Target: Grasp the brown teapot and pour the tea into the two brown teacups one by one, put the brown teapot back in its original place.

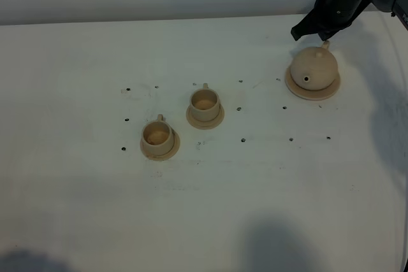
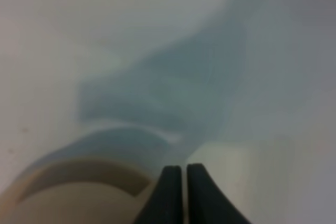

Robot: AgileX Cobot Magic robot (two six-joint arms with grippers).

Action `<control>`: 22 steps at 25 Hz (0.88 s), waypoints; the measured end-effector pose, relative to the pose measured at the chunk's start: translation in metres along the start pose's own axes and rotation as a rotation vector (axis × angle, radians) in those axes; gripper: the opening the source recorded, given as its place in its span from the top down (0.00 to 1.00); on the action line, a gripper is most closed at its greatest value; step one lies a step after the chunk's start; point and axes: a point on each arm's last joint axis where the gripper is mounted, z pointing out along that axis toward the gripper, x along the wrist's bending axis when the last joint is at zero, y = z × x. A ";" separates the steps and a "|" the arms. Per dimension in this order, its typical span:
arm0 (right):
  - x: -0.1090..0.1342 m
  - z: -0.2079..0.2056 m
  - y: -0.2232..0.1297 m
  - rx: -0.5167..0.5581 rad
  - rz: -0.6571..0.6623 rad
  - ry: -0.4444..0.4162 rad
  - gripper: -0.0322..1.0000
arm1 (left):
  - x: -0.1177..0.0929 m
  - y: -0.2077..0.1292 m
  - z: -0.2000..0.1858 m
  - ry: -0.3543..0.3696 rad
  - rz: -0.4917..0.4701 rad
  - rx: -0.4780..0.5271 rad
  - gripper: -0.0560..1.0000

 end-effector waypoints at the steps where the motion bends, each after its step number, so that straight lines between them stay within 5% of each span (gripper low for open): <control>1: 0.000 0.000 0.000 0.005 0.000 -0.003 0.95 | 0.000 0.000 0.000 0.000 0.000 0.000 0.72; 22: -0.004 -0.001 -0.008 0.089 0.006 -0.040 0.95 | 0.000 0.000 0.000 0.000 0.000 0.000 0.72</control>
